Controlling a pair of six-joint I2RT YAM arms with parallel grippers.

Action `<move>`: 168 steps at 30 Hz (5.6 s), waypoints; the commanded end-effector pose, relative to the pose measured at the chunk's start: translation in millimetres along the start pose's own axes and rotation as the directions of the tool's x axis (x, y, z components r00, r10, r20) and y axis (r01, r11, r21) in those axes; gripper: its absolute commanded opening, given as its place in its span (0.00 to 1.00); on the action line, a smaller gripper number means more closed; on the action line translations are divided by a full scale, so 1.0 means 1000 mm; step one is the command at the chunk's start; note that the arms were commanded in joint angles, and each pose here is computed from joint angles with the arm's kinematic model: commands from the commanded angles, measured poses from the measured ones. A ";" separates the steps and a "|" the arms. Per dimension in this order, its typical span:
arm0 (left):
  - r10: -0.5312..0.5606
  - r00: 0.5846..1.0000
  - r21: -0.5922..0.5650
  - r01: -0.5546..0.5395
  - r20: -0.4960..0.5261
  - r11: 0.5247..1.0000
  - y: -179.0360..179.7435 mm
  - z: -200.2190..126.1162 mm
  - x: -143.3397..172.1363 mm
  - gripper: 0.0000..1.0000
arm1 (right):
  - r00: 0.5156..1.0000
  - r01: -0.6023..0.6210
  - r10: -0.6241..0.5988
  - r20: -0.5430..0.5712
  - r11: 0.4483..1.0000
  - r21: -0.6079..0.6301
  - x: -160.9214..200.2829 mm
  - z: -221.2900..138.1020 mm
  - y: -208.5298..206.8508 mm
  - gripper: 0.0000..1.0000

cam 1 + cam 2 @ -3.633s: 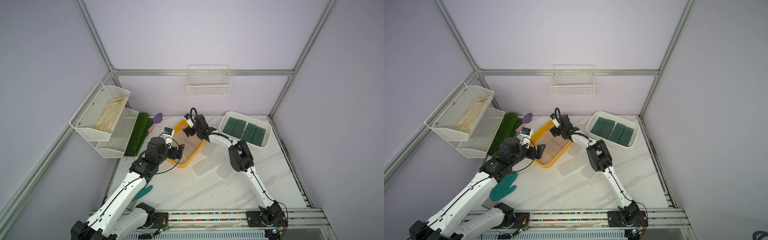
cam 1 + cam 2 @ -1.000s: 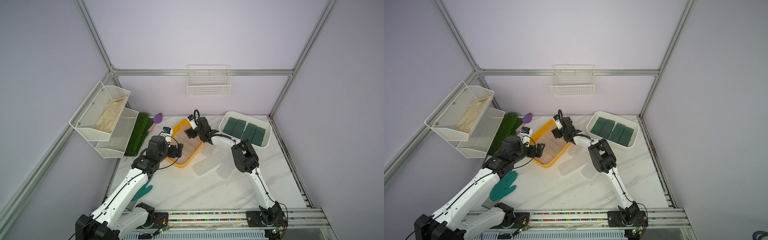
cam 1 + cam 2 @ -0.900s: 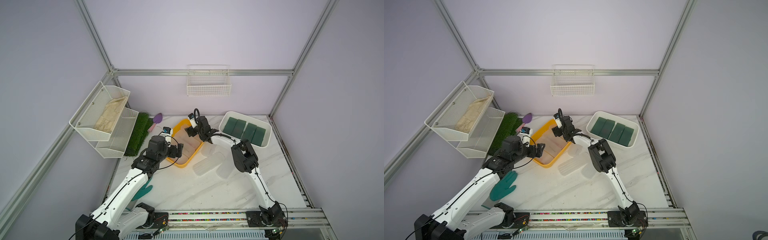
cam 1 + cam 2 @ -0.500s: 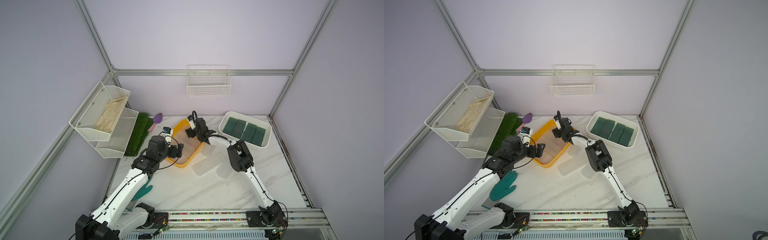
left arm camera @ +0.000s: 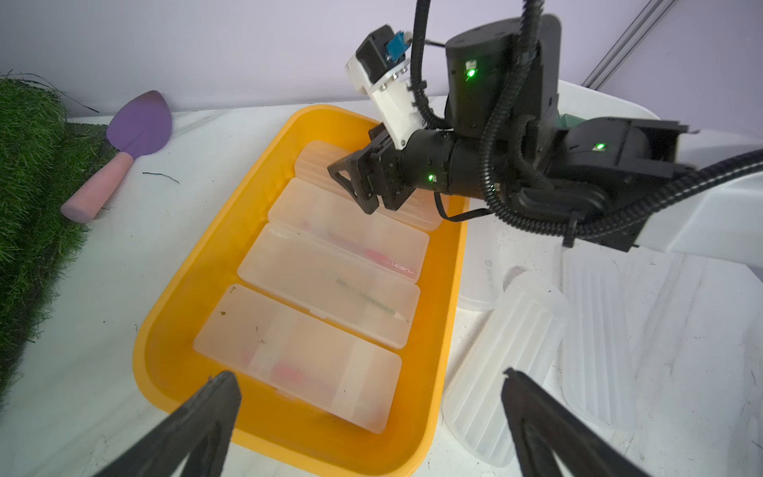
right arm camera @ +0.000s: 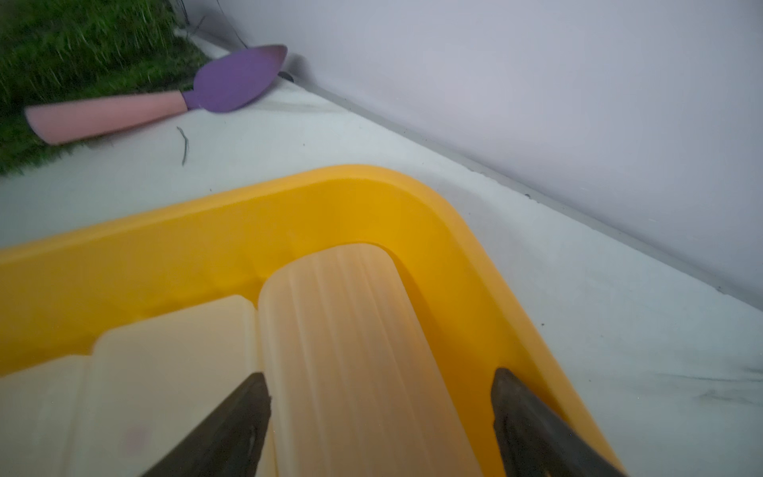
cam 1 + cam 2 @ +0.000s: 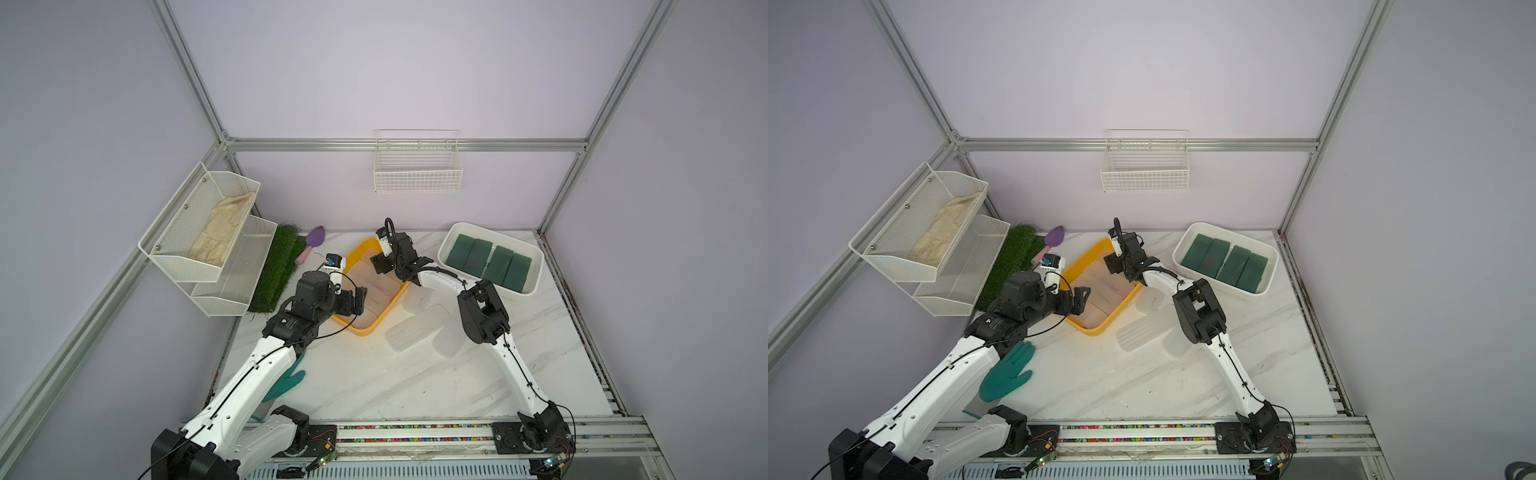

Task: Place the pencil cases by color into the storage box
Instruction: Place the pencil case at the storage box, then pick up the pencil case from the center of the board.

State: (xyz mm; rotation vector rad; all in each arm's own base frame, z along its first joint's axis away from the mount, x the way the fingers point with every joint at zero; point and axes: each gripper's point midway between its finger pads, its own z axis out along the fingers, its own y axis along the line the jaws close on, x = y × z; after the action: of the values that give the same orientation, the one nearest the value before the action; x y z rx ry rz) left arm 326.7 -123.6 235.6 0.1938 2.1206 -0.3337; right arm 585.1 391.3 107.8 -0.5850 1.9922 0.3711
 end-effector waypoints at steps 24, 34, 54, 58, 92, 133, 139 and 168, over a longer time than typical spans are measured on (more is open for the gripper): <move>0.441 0.897 0.250 -0.430 0.013 0.868 -0.113 0.014 0.019 1.00 | 0.772 -0.611 0.626 0.108 0.687 0.393 0.008 -0.285 -0.128 0.91; 0.552 0.832 0.316 -0.507 -0.064 0.802 -0.159 0.031 0.068 1.00 | 0.627 -0.647 0.778 -0.029 0.542 0.536 0.105 -0.322 -0.112 0.91; 0.585 0.810 0.388 -0.527 -0.040 0.756 -0.194 0.030 0.105 1.00 | 0.372 -0.610 0.924 -0.088 0.315 0.727 0.192 -0.351 -0.091 0.91; 0.586 0.810 0.396 -0.530 -0.027 0.750 -0.198 0.029 0.107 1.00 | 0.332 -0.591 0.935 -0.122 0.307 0.746 0.206 -0.342 -0.086 0.91; 0.573 0.820 0.395 -0.521 -0.015 0.756 -0.198 0.027 0.106 1.00 | 0.249 -0.544 0.954 -0.167 0.280 0.791 0.229 -0.299 -0.095 0.97; 0.563 0.825 0.357 -0.512 -0.049 0.781 -0.188 0.024 0.106 1.00 | 0.227 -0.536 0.961 -0.158 0.259 0.803 0.249 -0.278 -0.104 0.81; 0.536 0.840 0.318 -0.488 -0.079 0.812 -0.181 0.024 0.102 1.00 | 0.283 -0.540 0.952 -0.120 0.262 0.800 0.232 -0.287 -0.114 0.72; -0.004 0.989 0.121 0.023 -0.150 0.992 -0.091 -0.031 0.017 1.00 | 0.805 -0.552 0.592 -0.032 0.769 0.322 -0.035 -0.254 -0.092 0.68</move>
State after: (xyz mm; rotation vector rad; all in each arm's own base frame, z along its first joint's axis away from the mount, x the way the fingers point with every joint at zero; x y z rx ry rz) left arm 267.8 -216.9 225.6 0.4434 2.2596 -0.3958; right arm 444.3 155.5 234.5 0.4117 2.3471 0.3277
